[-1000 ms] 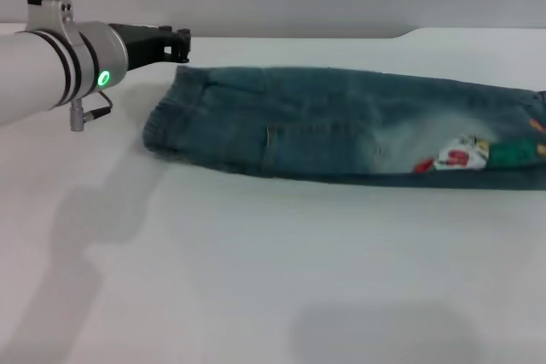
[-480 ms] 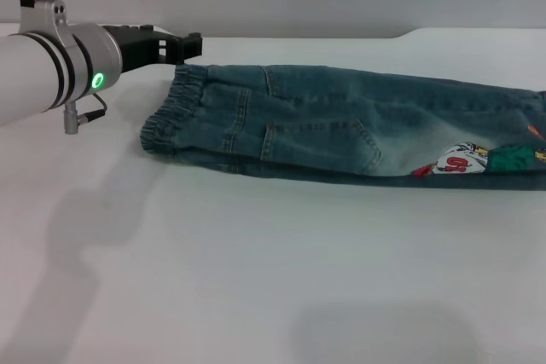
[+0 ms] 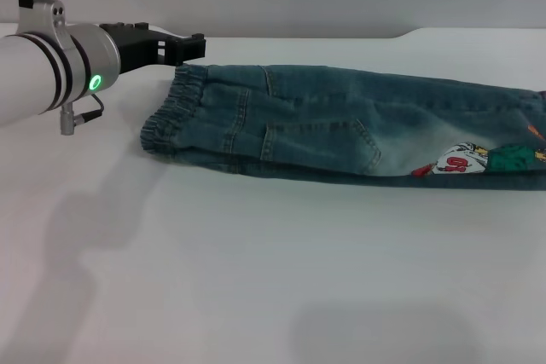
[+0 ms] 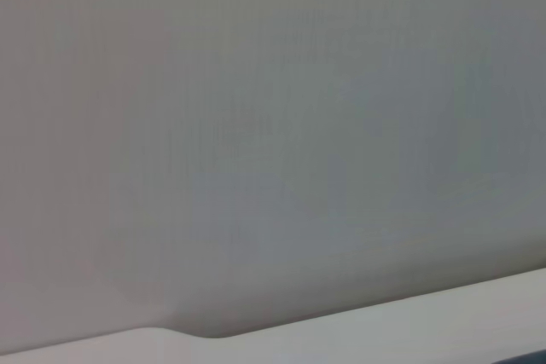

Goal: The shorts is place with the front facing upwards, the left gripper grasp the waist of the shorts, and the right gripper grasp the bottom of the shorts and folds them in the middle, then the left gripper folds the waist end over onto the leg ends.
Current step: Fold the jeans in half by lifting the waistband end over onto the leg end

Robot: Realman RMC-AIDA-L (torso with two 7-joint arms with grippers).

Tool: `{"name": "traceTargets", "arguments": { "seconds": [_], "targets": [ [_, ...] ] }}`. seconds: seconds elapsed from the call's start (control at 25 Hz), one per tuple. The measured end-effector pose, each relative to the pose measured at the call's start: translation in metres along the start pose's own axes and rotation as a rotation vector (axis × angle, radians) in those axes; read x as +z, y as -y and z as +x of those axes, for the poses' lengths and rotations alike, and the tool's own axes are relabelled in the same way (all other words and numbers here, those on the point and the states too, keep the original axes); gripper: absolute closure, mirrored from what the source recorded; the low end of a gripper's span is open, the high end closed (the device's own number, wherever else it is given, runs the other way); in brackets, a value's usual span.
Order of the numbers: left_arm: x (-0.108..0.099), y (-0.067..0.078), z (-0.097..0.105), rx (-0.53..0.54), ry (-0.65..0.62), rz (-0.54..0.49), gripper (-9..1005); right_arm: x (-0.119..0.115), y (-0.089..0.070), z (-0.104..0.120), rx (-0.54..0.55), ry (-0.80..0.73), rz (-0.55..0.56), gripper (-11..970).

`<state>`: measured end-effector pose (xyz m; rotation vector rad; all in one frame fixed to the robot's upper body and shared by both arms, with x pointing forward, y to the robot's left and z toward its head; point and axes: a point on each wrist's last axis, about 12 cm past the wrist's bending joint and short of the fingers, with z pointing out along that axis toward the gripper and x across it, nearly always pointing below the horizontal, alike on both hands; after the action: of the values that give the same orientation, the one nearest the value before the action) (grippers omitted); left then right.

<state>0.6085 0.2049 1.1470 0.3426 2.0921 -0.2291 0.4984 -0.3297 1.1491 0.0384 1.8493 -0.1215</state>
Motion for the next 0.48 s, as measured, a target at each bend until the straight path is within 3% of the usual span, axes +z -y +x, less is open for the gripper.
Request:
{"name": "traceTargets", "arguments": {
  "seconds": [0.48],
  "targets": [
    [-0.0028, -0.0012, -0.0017, 0.000, 0.002, -0.002, 143, 0.0027, -0.0098, 0.0037, -0.010, -0.004, -0.031, 119]
  ]
}}
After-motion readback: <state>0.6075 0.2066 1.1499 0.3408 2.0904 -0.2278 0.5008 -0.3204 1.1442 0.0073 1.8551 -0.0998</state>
